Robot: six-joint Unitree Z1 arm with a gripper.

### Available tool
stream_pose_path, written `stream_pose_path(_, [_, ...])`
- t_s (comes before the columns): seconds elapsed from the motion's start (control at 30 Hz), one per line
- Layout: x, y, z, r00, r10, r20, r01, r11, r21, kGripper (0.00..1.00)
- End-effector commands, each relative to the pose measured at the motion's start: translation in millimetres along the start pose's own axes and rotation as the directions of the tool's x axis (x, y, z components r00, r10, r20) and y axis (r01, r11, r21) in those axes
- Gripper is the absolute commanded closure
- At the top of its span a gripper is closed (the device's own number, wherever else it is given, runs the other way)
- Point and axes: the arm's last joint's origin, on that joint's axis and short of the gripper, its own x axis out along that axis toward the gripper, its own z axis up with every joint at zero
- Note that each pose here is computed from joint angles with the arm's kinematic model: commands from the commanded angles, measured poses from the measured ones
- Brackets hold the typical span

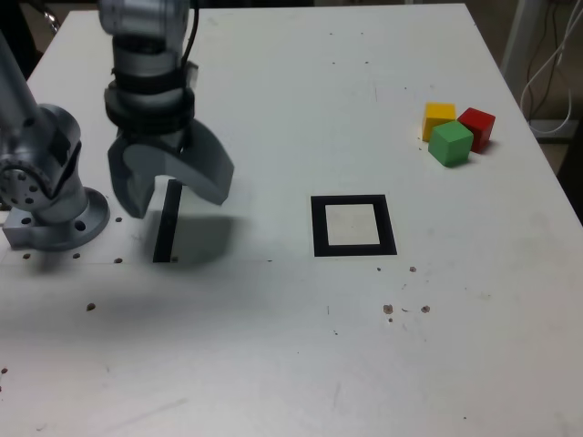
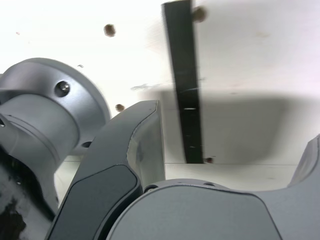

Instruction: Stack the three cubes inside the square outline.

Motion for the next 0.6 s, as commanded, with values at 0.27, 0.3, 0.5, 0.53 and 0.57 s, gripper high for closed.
stream_pose_path(0.27, [-61,5,37,0.9971,0.07,0.028,-0.07,0.998,0.002,0.0])
stream_pose_path(0.3, [-69,6,42,0.9961,0.078,0.041,-0.078,0.997,0.005,0.0])
stream_pose_path(0.5, [-120,9,80,0.9914,0.101,0.083,-0.105,0.993,0.048,0.0])
stream_pose_path(0.53, [-127,10,87,0.9906,0.103,0.09,-0.108,0.993,0.056,0.0])
stream_pose_path(0.57, [-134,10,93,0.9895,0.104,0.1,-0.111,0.992,0.062,0.0])
